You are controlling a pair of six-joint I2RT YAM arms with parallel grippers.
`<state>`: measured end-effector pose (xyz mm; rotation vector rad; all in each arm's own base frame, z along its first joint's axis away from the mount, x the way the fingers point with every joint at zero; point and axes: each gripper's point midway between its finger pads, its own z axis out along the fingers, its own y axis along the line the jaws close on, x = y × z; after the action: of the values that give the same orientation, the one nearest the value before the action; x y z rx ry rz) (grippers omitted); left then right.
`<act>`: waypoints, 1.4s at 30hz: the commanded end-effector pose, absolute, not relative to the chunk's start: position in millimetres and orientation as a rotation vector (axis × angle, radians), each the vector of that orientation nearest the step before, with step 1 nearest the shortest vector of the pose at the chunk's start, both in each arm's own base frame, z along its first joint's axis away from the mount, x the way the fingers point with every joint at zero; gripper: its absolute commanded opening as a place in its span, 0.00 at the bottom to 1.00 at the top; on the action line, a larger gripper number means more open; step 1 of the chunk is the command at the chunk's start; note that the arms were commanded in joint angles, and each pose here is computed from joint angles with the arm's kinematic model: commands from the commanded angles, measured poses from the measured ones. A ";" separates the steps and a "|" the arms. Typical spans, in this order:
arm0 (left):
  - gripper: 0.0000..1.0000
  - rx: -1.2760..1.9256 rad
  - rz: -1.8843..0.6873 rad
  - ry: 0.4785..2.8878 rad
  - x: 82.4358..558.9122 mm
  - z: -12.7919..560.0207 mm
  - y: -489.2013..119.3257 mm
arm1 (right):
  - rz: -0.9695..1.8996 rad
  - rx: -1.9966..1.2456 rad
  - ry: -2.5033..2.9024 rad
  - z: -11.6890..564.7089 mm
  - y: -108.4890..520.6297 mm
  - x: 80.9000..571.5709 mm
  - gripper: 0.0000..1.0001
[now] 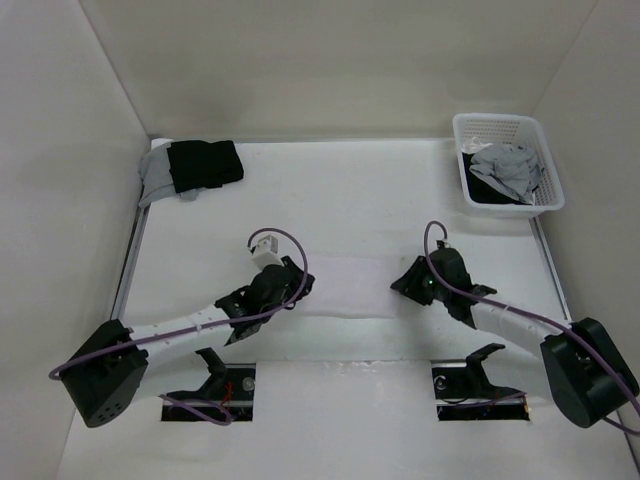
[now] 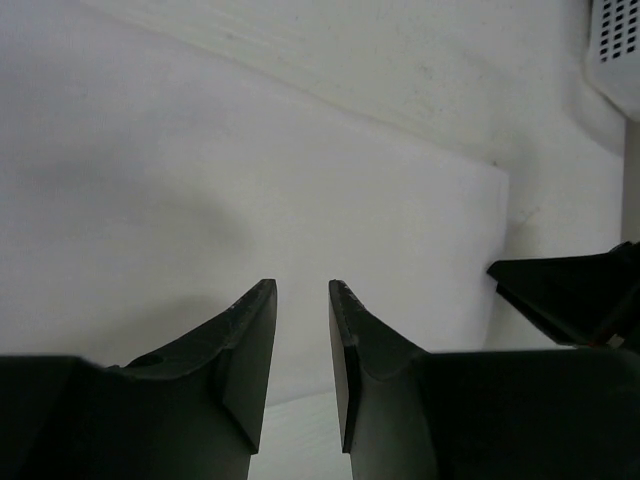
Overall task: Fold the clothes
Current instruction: Fold the tank top
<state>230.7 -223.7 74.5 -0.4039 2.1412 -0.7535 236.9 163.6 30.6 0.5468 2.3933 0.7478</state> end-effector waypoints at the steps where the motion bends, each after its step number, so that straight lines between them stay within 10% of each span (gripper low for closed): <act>1: 0.26 -0.454 -0.862 1.970 254.9 125.5 -230.3 | 0.825 0.521 2.362 37.5 172.9 239.3 0.39; 14: 0.26 -0.467 -0.887 1.863 267.6 161.2 -207.7 | 0.847 0.600 2.220 74.0 160.3 241.8 0.01; 27: 0.26 -0.502 -0.846 1.793 282.2 188.0 -167.9 | 0.808 0.189 2.213 184.4 244.9 236.9 0.02; 37: 0.27 -0.589 -0.806 1.729 280.1 196.6 -118.7 | 0.824 -0.069 2.356 163.6 397.8 256.5 0.07; 42: 0.27 -0.626 -0.801 1.710 277.2 197.9 -100.4 | 0.850 -0.153 2.416 138.2 457.0 243.3 0.37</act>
<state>281.5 -100.4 192.6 -0.6542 1.7073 -0.7714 252.8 429.2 122.3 -0.1105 2.4443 0.7872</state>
